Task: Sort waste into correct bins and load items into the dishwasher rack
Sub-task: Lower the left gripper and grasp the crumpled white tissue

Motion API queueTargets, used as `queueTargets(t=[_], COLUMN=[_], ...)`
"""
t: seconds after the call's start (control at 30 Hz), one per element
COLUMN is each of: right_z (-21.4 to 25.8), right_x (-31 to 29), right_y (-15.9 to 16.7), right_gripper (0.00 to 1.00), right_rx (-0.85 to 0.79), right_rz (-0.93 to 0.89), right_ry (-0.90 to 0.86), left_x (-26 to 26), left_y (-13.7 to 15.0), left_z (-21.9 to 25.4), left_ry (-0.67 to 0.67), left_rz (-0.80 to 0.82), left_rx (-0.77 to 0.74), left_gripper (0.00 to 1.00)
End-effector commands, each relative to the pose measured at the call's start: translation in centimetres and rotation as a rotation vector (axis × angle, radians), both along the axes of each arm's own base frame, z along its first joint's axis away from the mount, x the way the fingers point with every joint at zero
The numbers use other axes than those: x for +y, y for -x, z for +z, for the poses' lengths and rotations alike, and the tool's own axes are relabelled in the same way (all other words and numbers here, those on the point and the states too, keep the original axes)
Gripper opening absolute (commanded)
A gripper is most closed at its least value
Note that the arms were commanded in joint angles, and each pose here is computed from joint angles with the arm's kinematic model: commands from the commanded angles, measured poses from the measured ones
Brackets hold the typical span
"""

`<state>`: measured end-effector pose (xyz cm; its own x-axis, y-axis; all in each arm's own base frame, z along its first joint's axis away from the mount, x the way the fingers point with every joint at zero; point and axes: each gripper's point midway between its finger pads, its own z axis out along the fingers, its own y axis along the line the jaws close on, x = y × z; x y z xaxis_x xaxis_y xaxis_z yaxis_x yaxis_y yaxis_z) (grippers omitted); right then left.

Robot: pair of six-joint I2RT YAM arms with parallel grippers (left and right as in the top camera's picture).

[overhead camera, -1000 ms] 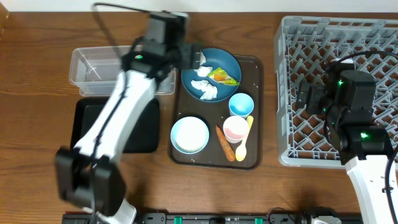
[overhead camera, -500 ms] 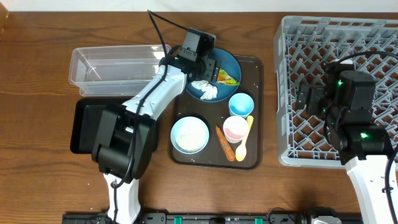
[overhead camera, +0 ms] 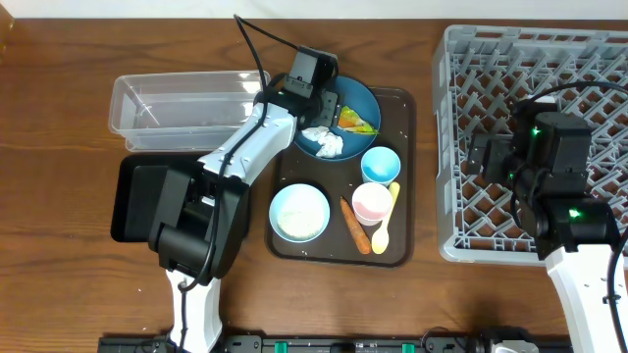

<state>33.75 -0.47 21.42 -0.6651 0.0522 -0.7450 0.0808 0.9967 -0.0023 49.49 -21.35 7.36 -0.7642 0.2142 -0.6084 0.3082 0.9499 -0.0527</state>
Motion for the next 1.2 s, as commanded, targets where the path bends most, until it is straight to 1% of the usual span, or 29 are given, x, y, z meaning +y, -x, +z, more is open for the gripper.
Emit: queueTargets(t=[0.0, 0.17, 0.27, 0.43, 0.57, 0.63, 0.8, 0.93, 0.97, 1.0, 1.03, 1.1, 1.17], right_z=[1.0, 1.0, 1.0, 1.0, 0.9, 0.9, 0.9, 0.9, 0.9, 0.9, 0.9, 0.9, 0.9], right_x=[-0.2, -0.2, -0.2, -0.2, -0.2, -0.2, -0.2, -0.2, -0.2, -0.2, -0.2, -0.2, -0.2], right_y=[-0.2, -0.2, -0.2, -0.2, -0.1, -0.1, -0.1, -0.1, -0.1, -0.1, -0.1, -0.1, -0.1], right_gripper=[0.99, 0.99, 0.99, 0.99, 0.99, 0.99, 0.99, 0.99, 0.99, 0.99, 0.99, 0.99, 0.99], right_rx=[-0.023, -0.024, -0.023, -0.02, -0.019, -0.017, -0.017, -0.017, -0.017, -0.017, -0.017, -0.017, -0.017], right_rz=[-0.002, -0.002, -0.002, -0.002, -0.002, -0.002, -0.002, -0.002, -0.002, -0.002, -0.002, -0.002, -0.002], right_ry=[0.007, 0.008, 0.008, 0.008, 0.008, 0.008, 0.008, 0.008, 0.008, 0.008, 0.008, 0.008, 0.008], left_x=[0.6, 0.9, 0.9, 1.0, 1.0, 1.0, 1.0, 1.0, 1.0, 1.0, 1.0, 1.0, 0.9], left_y=[-0.5, -0.9, -0.8, -0.7, -0.6, -0.6, -0.5, -0.5, -0.5, -0.6, -0.6, -0.6, -0.7], left_z=[-1.0, -1.0, -1.1, -2.1, -2.5, -2.4, -2.6, -2.6, -2.5, -2.4, -2.2, -1.6, -0.5], left_ry=[-0.034, -0.047, -0.046, -0.054, -0.057, -0.057, -0.06, -0.06, -0.059, -0.059, -0.057, -0.053, -0.044], left_rz=[0.012, 0.028, 0.028, 0.027, 0.026, 0.026, 0.026, 0.026, 0.026, 0.026, 0.026, 0.027, 0.027], left_rx=[-0.006, -0.026, -0.026, -0.008, -0.001, -0.001, 0.005, 0.004, 0.003, 0.002, -0.002, -0.011, -0.031], left_gripper=[0.74, 0.73, 0.69, 0.69, 0.58, 0.48, 0.38, 0.19, 0.19, 0.13, 0.1, 0.07, 0.06])
